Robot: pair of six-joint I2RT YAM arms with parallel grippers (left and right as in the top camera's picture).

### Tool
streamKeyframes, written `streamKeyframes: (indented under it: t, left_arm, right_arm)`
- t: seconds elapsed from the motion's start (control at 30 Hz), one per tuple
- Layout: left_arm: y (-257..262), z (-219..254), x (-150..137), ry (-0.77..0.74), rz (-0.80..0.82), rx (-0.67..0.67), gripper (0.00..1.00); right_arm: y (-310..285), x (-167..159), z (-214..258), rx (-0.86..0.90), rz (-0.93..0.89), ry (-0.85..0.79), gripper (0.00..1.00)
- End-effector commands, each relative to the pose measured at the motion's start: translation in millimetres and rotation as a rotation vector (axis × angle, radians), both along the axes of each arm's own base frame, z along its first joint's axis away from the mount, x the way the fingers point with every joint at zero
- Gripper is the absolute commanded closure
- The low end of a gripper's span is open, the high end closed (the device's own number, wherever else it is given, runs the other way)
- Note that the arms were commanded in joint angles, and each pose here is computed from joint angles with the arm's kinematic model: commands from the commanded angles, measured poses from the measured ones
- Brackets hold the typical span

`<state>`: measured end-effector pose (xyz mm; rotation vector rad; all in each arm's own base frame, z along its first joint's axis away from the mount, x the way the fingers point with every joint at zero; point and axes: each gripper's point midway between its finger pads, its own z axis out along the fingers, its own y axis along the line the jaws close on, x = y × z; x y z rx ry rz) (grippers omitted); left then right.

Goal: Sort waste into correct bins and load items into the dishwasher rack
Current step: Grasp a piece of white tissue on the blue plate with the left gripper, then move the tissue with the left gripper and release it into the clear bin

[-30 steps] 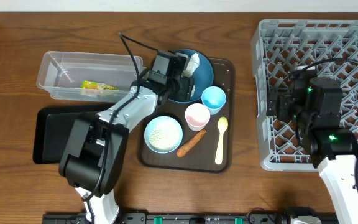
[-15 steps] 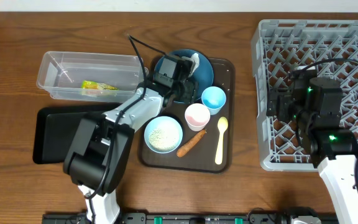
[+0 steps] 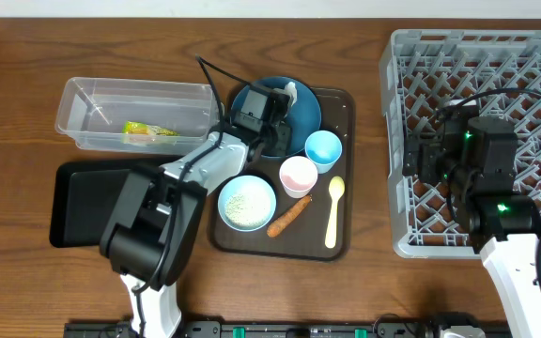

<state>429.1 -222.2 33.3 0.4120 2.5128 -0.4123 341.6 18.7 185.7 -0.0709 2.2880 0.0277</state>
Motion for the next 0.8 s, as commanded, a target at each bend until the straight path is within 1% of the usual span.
streamKeyframes:
  t: [0.0, 0.17, 0.33, 0.5, 0.67, 0.7, 0.77]
  left_arm:
    - [11, 53, 16, -0.105, 0.039, -0.039, 0.87]
    - [49, 96, 22, -0.168, 0.128, -0.026, 0.87]
    - [108, 125, 26, -0.214, 0.275, 0.033, 0.85]
    - [171, 120, 28, -0.179, 0.417, 0.084, 0.84]
    - [207, 105, 22, -0.122, 0.49, 0.107, 0.83]
    - [212, 103, 20, -0.111, 0.501, 0.11, 0.72]
    - [217, 102, 19, -0.102, 0.511, 0.114, 0.55]
  right_arm:
    - [2, 3, 9, 0.01, -0.006, -0.019, 0.01]
    - [2, 3, 9, 0.01, -0.006, -0.019, 0.01]
    - [2, 3, 9, 0.01, -0.006, -0.02, 0.01]
    - [2, 3, 9, 0.01, -0.006, -0.02, 0.01]
    - [2, 3, 9, 0.01, -0.006, -0.02, 0.01]
    - [2, 3, 9, 0.01, -0.006, -0.02, 0.01]
    - [2, 3, 9, 0.01, -0.006, -0.02, 0.01]
